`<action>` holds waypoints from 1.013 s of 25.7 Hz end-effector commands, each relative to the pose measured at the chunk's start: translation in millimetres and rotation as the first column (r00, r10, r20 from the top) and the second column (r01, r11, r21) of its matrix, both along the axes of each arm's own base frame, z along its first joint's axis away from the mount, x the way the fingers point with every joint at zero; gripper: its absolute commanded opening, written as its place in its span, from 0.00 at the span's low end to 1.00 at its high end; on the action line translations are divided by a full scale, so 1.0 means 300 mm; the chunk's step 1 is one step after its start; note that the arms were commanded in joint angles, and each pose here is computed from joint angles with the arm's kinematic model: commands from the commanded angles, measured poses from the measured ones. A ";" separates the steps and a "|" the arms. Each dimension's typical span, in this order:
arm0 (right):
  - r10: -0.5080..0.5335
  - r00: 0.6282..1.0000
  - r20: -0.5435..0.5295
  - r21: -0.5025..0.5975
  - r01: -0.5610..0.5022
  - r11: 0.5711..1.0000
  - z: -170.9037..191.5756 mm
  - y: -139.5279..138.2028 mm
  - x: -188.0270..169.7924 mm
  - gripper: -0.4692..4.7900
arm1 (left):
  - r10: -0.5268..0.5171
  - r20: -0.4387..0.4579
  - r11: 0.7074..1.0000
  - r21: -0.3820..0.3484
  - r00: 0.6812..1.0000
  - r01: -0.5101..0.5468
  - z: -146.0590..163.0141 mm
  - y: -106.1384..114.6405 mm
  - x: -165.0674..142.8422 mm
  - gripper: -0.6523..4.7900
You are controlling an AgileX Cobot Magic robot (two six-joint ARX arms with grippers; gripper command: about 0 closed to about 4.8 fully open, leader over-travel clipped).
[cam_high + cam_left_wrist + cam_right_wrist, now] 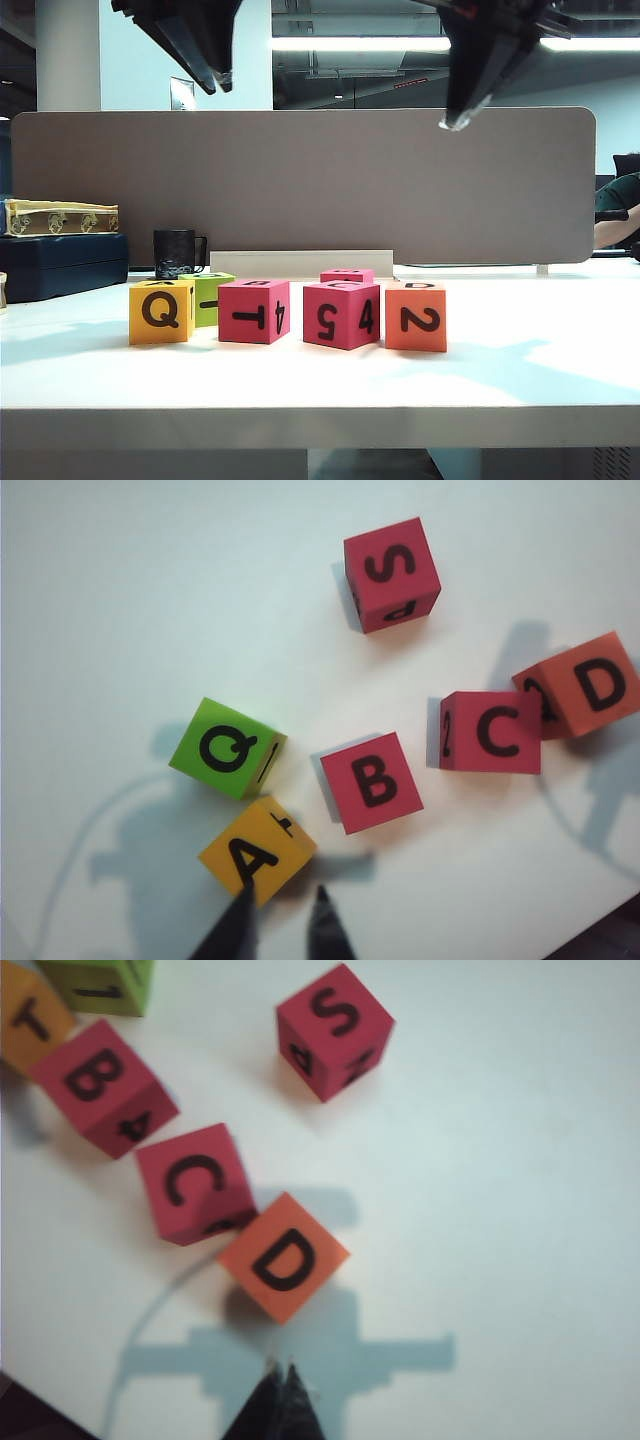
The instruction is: Select the appropriate blocks from the scattered letter blocks on the table and arrange them in a row to spell out "ABCD".
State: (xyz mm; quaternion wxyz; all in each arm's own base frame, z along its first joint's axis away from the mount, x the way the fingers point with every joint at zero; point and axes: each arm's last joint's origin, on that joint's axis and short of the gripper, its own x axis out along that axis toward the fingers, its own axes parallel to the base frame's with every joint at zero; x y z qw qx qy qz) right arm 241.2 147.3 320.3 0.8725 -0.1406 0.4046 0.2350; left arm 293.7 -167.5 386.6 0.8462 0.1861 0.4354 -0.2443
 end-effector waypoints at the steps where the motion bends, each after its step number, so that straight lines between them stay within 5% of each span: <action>1: -0.045 0.999 -0.008 -0.005 0.045 0.999 -0.016 -0.017 0.035 0.09 | -0.030 0.006 0.998 0.048 1.000 0.030 0.006 0.009 -0.012 0.14; 10: -0.088 0.990 -0.114 -0.067 0.081 0.994 -0.133 -0.015 0.126 0.09 | -0.072 0.027 0.995 0.069 0.997 0.070 0.030 0.023 -0.036 0.11; 20: -0.105 0.959 -0.261 -0.119 0.077 0.990 -0.288 0.023 0.192 0.09 | -0.076 0.121 0.997 0.011 0.990 0.075 0.123 0.067 -0.115 0.11; 26: -0.076 0.953 -0.292 -0.058 0.061 0.996 -0.337 0.047 0.224 0.09 | -0.069 0.180 0.997 -0.016 0.981 0.073 0.178 0.099 -0.170 0.11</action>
